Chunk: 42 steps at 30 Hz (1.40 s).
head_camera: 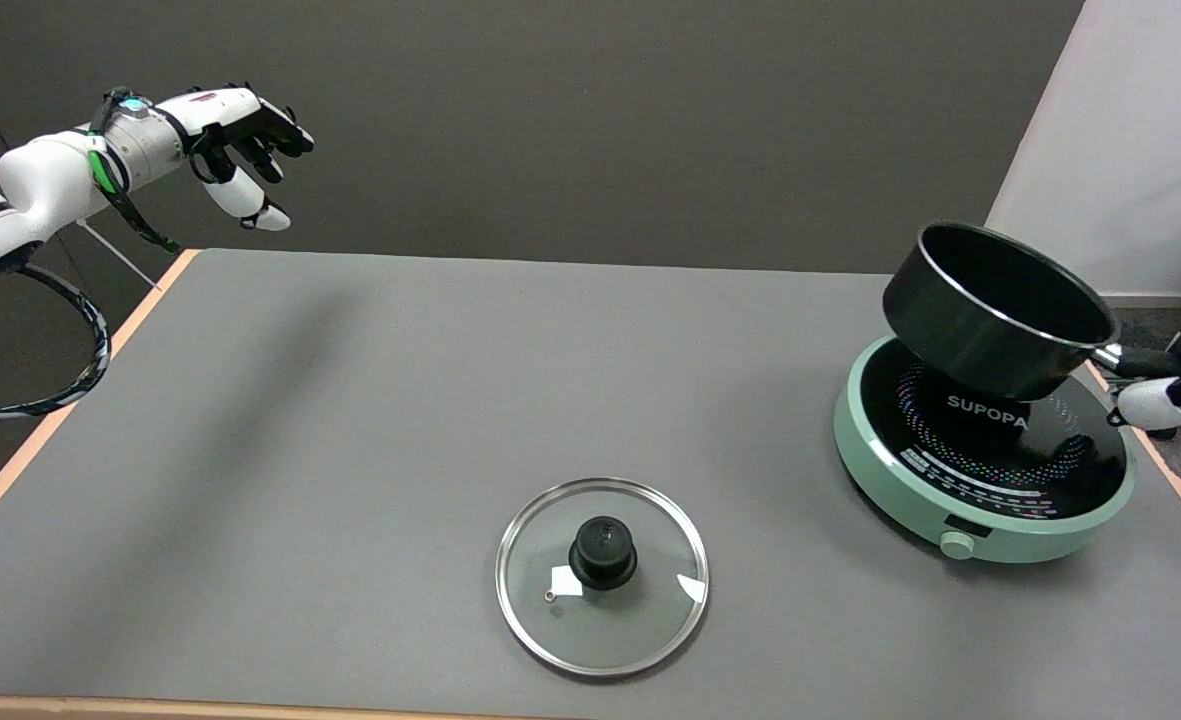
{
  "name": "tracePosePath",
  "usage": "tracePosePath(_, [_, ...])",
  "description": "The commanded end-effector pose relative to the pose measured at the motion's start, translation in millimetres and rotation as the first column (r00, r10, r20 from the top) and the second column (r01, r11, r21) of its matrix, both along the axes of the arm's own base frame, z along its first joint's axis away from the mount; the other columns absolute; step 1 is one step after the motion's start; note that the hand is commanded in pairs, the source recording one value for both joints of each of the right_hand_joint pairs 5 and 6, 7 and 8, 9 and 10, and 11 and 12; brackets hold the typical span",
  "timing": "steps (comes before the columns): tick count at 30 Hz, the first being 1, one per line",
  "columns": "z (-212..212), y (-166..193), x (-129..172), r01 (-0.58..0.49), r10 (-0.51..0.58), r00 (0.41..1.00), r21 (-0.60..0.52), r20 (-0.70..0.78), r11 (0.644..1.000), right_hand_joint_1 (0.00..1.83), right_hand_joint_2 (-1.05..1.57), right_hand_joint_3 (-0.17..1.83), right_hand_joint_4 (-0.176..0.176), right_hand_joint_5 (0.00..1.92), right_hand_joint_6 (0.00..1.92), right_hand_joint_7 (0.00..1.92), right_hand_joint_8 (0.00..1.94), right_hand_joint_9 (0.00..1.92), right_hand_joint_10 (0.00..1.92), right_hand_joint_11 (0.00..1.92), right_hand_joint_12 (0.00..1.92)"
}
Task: Place the pot onto the induction cooker.
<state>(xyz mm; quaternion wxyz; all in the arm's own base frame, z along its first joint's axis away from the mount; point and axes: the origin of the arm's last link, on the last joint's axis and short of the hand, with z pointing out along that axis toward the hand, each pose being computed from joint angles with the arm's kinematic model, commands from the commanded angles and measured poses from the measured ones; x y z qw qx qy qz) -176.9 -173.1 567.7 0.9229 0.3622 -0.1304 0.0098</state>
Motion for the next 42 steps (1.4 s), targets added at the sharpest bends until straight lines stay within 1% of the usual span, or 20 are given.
tracePosePath(1, [31.1, 35.5, 17.7, 0.048, -0.068, 0.995, -0.252, -0.073, 0.967, 1.05, 1.25, 0.88, -0.065, 1.85, 1.85, 1.85, 1.85, 1.85, 1.85, 1.85, 1.85])
tracePosePath(3, [36.6, 43.1, 25.3, 0.030, -0.056, 0.994, -0.261, -0.091, 0.965, 1.04, 1.26, 0.88, -0.066, 1.85, 1.85, 1.85, 1.85, 1.85, 1.85, 1.85, 1.85])
tracePosePath(7, [40.3, 53.4, 34.8, -0.007, -0.022, 0.992, -0.226, -0.126, 0.974, 1.04, 1.26, 0.87, -0.066, 1.85, 1.85, 1.85, 1.85, 1.85, 1.85, 1.85, 1.85])
tracePosePath(11, [42.7, 60.3, 55.8, -0.112, 0.083, 0.981, -0.164, -0.173, 0.980, 1.03, 1.27, 0.87, -0.067, 1.85, 1.85, 1.85, 1.85, 1.85, 1.85, 1.85, 1.85])
tracePosePath(14, [44.0, 63.0, 71.8, -0.182, 0.156, 0.967, -0.122, -0.200, 0.976, 1.03, 1.27, 0.87, -0.067, 1.85, 1.85, 1.85, 1.85, 1.85, 1.85, 1.85, 1.85])
tracePosePath(17, [38.1, 58.7, 82.3, -0.225, 0.212, 0.952, -0.039, -0.221, 0.974, 1.03, 1.27, 0.86, -0.067, 1.85, 1.85, 1.85, 1.85, 1.85, 1.85, 1.85, 1.85])
tracePosePath(22, [26.7, 51.9, 77.7, -0.214, 0.221, 0.950, 0.059, -0.219, 0.975, 1.04, 1.26, 0.86, -0.068, 1.84, 1.84, 1.84, 1.84, 1.84, 1.84, 1.84, 1.84])
tracePosePath(27, [18.8, 57.0, 81.2, -0.185, 0.217, 0.949, 0.153, -0.230, 0.971, 1.05, 1.24, 0.87, -0.074, 1.82, 1.82, 1.82, 1.82, 1.82, 1.82, 1.82, 1.82])
tracePosePath(29, [16.1, 59.8, 82.6, -0.183, 0.223, 0.952, 0.190, -0.212, 0.965, 1.05, 1.24, 0.87, -0.074, 1.82, 1.82, 1.82, 1.82, 1.82, 1.82, 1.82, 1.82])
tracePosePath(32, [11.8, 64.6, 78.5, -0.145, 0.191, 0.964, 0.231, -0.188, 0.962, 1.05, 1.25, 0.86, -0.073, 1.83, 1.83, 1.83, 1.83, 1.83, 1.83, 1.83, 1.83])
tracePosePath(37, [13.0, 83.6, 71.5, -0.101, 0.136, 0.979, 0.217, -0.154, 0.971, 1.04, 1.32, 0.81, -0.070, 1.84, 1.84, 1.84, 1.84, 1.84, 1.84, 1.84, 1.84])
tracePosePath(42, [16.5, 96.7, 74.3, -0.077, 0.104, 0.987, 0.203, -0.126, 0.976, 1.00, 1.44, 0.73, -0.049, 1.91, 1.91, 1.91, 1.91, 1.91, 1.91, 1.91, 1.91])
